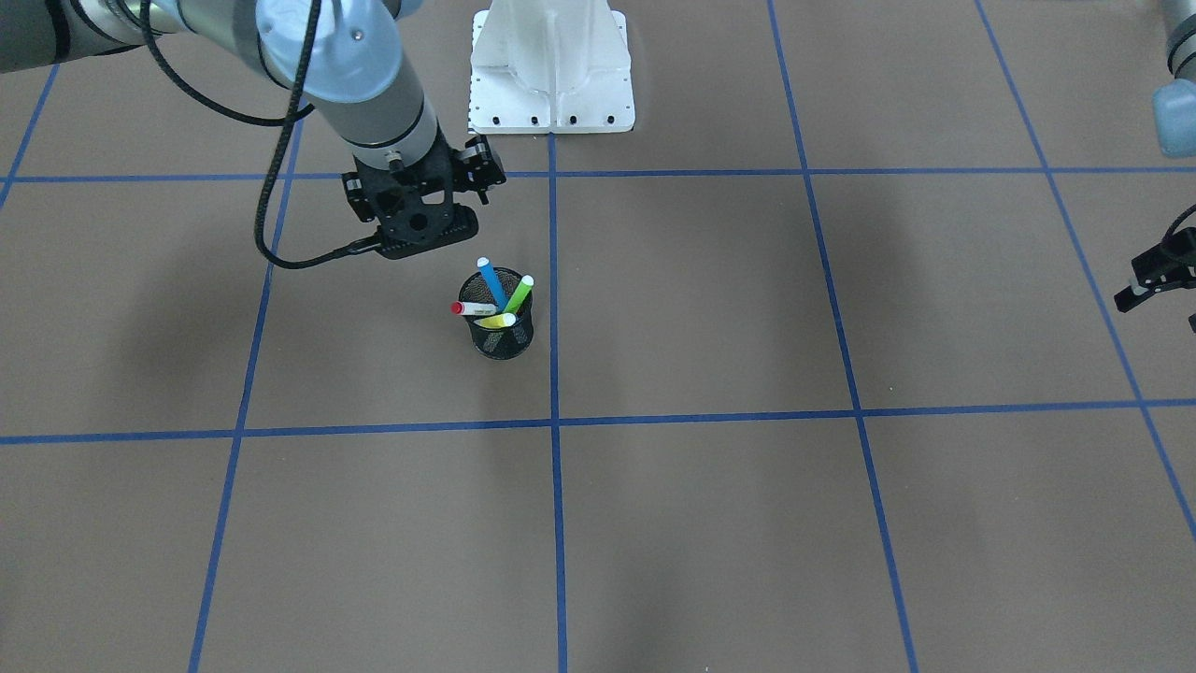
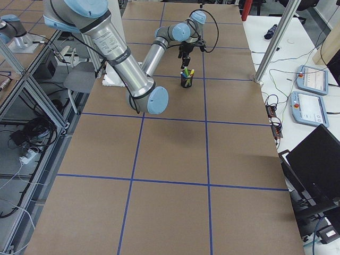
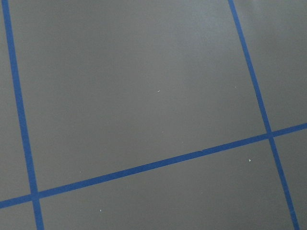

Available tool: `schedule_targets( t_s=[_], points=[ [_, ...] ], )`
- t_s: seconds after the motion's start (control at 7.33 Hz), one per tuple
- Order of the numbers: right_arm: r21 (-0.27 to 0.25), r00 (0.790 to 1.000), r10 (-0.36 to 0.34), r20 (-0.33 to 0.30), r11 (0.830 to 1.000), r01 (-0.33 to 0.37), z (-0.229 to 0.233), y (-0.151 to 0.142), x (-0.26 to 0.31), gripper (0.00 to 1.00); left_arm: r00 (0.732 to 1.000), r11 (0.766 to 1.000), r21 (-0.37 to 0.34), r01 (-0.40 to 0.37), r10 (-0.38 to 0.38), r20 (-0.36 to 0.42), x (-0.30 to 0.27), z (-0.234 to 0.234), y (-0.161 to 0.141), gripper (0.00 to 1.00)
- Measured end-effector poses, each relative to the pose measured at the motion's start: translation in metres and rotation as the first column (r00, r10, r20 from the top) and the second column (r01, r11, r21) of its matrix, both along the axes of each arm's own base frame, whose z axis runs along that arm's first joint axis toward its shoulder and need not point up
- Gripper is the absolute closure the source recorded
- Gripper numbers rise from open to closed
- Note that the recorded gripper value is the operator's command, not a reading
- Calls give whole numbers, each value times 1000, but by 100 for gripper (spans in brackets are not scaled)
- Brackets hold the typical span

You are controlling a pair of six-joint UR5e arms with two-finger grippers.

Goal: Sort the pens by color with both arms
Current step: 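Move the right gripper over the black mesh pen cup, then lower the right gripper and grasp the blue marker in the cup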

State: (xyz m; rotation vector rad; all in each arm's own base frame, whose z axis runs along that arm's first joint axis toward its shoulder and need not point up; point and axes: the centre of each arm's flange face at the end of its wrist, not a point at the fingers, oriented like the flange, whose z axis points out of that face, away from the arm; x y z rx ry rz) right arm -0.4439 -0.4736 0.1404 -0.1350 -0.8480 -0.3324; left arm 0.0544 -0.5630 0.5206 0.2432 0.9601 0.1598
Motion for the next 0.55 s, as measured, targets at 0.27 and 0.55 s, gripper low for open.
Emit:
schedule_targets(
  t_s=[0.27, 0.55],
  points=[
    [-18, 999, -39, -33, 999, 38, -17, -18, -45, 1, 1000, 1000, 1, -6, 6, 3, 7, -3, -4, 0],
    [-11, 994, -97, -59, 995, 96, 0, -24, -67, 1, 1000, 1000, 7, 2, -2, 19, 9, -6, -6, 0]
  ],
)
